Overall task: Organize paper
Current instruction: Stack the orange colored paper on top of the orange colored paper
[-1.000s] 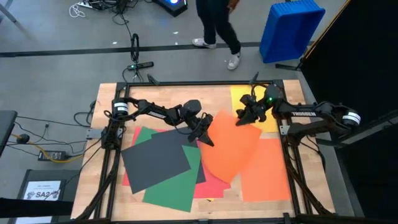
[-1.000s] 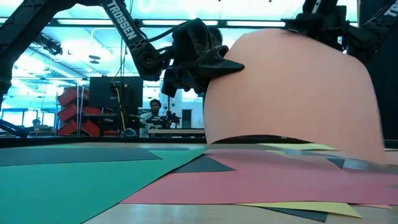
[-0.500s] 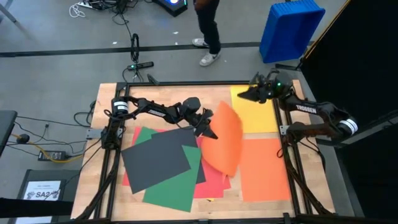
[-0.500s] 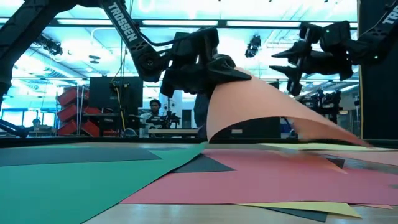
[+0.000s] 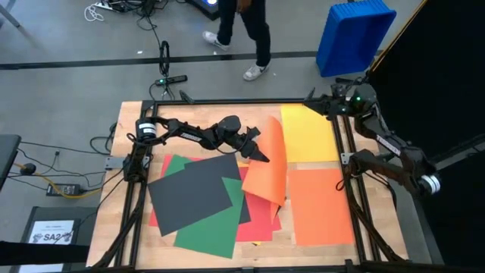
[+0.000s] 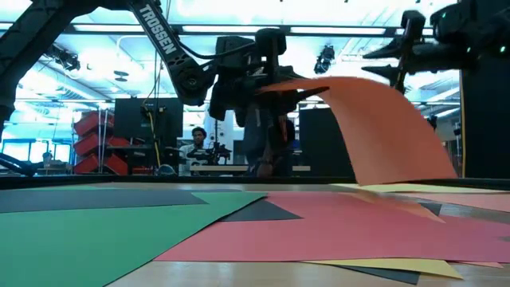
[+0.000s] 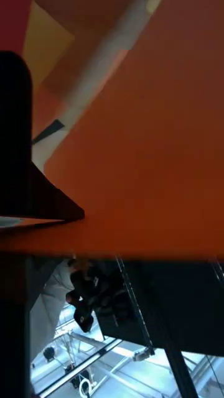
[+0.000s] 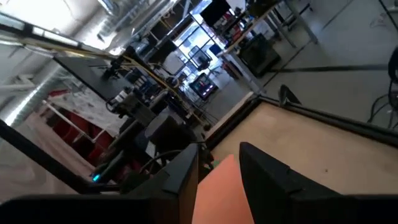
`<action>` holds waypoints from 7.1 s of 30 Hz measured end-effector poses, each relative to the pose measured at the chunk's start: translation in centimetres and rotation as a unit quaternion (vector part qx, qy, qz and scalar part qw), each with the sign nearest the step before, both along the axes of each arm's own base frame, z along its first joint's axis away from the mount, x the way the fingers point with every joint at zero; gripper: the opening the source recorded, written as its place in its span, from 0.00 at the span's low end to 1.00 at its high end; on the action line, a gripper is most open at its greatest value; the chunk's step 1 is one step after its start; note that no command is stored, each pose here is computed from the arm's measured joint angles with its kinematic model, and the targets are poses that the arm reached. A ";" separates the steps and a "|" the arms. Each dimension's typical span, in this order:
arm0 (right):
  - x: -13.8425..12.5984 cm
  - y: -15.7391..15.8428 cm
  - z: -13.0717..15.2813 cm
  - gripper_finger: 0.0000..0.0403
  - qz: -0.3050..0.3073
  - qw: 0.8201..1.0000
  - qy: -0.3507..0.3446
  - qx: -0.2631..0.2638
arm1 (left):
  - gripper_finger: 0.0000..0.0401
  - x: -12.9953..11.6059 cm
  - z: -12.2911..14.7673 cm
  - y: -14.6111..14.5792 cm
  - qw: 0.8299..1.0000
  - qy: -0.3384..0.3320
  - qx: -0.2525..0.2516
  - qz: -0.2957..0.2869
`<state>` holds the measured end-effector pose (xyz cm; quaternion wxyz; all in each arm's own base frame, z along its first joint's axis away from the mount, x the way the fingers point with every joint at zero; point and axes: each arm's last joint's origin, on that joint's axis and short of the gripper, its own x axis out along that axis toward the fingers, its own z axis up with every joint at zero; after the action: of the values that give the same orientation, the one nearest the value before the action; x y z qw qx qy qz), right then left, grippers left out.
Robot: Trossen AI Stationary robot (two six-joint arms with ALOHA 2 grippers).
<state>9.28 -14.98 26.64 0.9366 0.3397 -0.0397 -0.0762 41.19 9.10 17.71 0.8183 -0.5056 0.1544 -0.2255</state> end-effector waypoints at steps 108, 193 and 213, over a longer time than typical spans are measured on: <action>-2.7 8.1 9.4 0.11 -0.109 0.899 0.388 -0.170 | 0.00 12.3 -5.4 -20.8 0.946 0.190 -0.075 0.252; -2.6 8.0 9.4 0.13 -0.101 0.903 0.380 -0.170 | 0.42 11.6 2.9 -17.7 0.884 0.403 0.203 0.123; -2.6 8.8 9.9 0.07 -0.058 0.917 0.338 -0.202 | 0.02 9.9 2.2 -24.9 0.835 0.295 0.464 -0.005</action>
<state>6.65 -6.20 36.51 0.9368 0.0947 0.2452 -0.2309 51.05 -15.84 19.93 0.8714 -0.1085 0.4775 0.0283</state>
